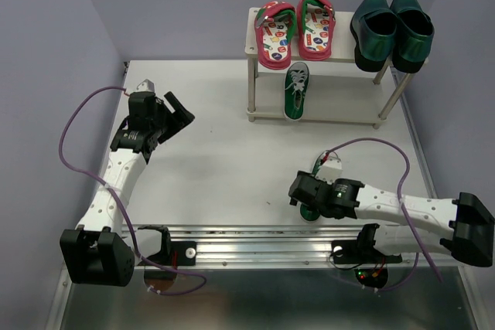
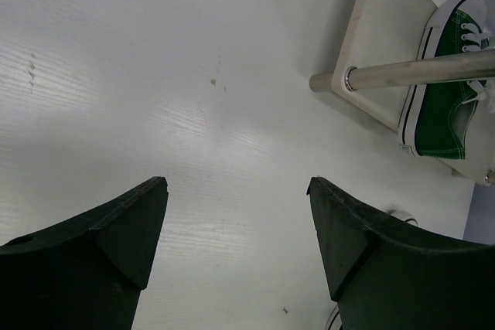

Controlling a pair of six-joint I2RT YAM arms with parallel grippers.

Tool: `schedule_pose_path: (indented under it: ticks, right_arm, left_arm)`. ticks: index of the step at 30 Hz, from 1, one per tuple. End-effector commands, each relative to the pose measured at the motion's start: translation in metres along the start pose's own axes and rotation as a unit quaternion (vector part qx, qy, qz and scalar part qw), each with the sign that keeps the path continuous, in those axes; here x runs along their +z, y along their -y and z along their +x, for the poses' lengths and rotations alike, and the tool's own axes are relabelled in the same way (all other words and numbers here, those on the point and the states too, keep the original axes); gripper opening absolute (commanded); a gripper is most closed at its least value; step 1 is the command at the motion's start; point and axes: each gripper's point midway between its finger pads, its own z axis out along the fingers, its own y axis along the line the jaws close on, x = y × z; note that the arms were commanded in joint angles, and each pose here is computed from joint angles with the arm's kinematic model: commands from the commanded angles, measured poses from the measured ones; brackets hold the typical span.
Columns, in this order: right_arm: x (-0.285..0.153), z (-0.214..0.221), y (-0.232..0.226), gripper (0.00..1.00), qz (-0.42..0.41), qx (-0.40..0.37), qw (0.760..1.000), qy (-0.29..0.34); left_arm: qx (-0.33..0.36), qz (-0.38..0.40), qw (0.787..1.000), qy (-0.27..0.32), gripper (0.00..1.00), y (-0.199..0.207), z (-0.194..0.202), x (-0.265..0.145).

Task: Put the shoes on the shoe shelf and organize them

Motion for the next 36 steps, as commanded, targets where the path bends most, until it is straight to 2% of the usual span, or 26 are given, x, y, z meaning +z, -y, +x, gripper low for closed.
schedule_pose_path:
  ticks: [1, 2, 7, 8, 14, 22, 23, 27, 28, 29, 31, 32, 34, 36]
  right_arm:
    - [-0.011, 0.008, -0.016, 0.99, -0.014, -0.003, 1.000, -0.028]
    - [-0.011, 0.013, -0.013, 0.97, -0.002, -0.004, 0.999, -0.036]
    - [-0.014, 0.024, -0.011, 0.69, 0.023, 0.007, 0.998, -0.052]
    - [-0.014, 0.024, -0.010, 0.67, 0.029, 0.010, 0.998, -0.054]
    - [-0.019, 0.031, 0.010, 0.65, 0.079, 0.016, 0.995, -0.057]
    - [-0.019, 0.035, 0.007, 0.63, 0.063, 0.032, 0.996, -0.062]
    - [-0.018, 0.036, 0.007, 0.61, 0.063, 0.033, 0.996, -0.062]
    - [-0.013, 0.038, 0.006, 0.45, 0.057, 0.042, 0.996, -0.057]
    - [-0.011, 0.038, 0.008, 0.38, 0.056, 0.042, 0.996, -0.055]
    - [-0.010, 0.038, 0.005, 0.36, 0.049, 0.046, 0.996, -0.053]
    - [-0.010, 0.037, 0.007, 0.38, 0.048, 0.045, 0.997, -0.050]
    - [-0.011, 0.035, 0.008, 0.43, 0.050, 0.044, 0.997, -0.047]
    - [-0.013, 0.029, 0.013, 0.64, 0.062, 0.043, 0.997, -0.034]
    - [-0.019, 0.016, 0.020, 0.68, 0.077, 0.045, 0.996, -0.011]
  left_arm:
    - [0.001, 0.011, 1.000, 0.009, 0.85, 0.003, -0.002, 0.002]
    - [0.001, 0.012, 1.000, 0.009, 0.84, 0.003, -0.002, 0.002]
    - [-0.001, 0.011, 1.000, 0.009, 0.84, 0.001, 0.000, 0.003]
    - [-0.001, 0.012, 1.000, 0.007, 0.85, 0.001, 0.001, 0.003]
    - [0.001, 0.011, 1.000, 0.009, 0.85, 0.000, 0.001, 0.002]
    - [0.004, 0.008, 1.000, 0.009, 0.84, -0.002, 0.002, 0.003]
    - [0.004, 0.008, 1.000, 0.009, 0.85, -0.002, 0.002, 0.003]
    - [0.002, 0.009, 1.000, 0.006, 0.85, -0.002, 0.004, 0.005]
    - [0.001, 0.010, 1.000, 0.004, 0.85, -0.002, 0.004, 0.006]
    - [0.001, 0.011, 1.000, 0.004, 0.84, -0.002, 0.005, 0.006]
    - [0.001, 0.012, 1.000, 0.006, 0.85, -0.001, 0.004, 0.005]
    - [0.001, 0.012, 1.000, 0.005, 0.85, -0.001, 0.004, 0.005]
    - [0.001, 0.014, 1.000, 0.006, 0.84, 0.000, 0.003, 0.005]
    - [0.001, 0.013, 1.000, 0.004, 0.85, 0.000, 0.004, 0.006]
